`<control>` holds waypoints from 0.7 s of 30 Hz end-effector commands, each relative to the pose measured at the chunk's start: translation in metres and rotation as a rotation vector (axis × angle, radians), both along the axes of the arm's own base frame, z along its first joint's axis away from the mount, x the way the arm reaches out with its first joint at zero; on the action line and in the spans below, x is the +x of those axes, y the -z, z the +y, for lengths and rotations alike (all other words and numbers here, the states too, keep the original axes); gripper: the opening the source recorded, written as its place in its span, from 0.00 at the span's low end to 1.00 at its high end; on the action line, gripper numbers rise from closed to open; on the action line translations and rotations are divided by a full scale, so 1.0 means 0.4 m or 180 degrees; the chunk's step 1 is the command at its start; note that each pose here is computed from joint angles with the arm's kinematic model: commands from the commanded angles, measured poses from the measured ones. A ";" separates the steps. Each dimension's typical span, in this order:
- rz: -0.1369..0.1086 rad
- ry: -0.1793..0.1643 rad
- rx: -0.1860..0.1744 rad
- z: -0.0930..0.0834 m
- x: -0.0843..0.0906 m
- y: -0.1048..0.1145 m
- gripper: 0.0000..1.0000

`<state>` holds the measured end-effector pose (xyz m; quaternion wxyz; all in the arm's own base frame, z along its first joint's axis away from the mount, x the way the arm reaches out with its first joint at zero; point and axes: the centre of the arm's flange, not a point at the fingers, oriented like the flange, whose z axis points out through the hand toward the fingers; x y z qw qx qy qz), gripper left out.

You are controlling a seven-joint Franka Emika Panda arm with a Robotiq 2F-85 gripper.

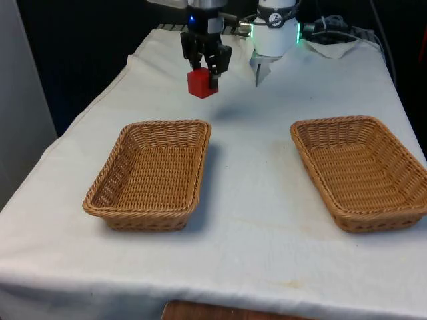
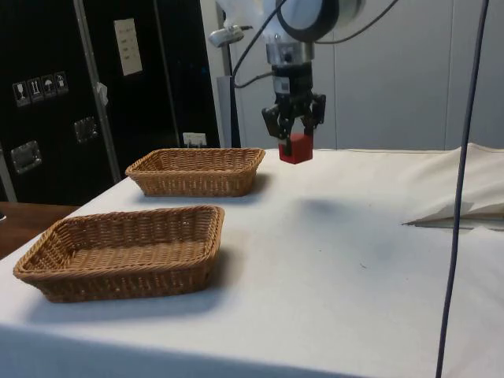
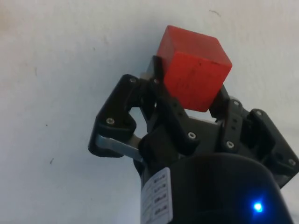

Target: Pick up the red cube and place it into the right basket.

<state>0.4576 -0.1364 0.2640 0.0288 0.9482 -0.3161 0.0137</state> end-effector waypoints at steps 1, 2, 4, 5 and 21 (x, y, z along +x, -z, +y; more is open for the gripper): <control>0.0000 -0.0043 0.0059 -0.002 0.002 -0.018 0.03; 0.0000 -0.0056 0.0064 -0.005 0.005 -0.024 0.03; -0.0004 -0.0095 0.0072 -0.011 0.011 -0.038 0.03; -0.0001 -0.0108 0.0076 -0.014 0.013 -0.043 0.03; -0.0004 -0.0353 0.0093 -0.039 0.079 -0.113 0.03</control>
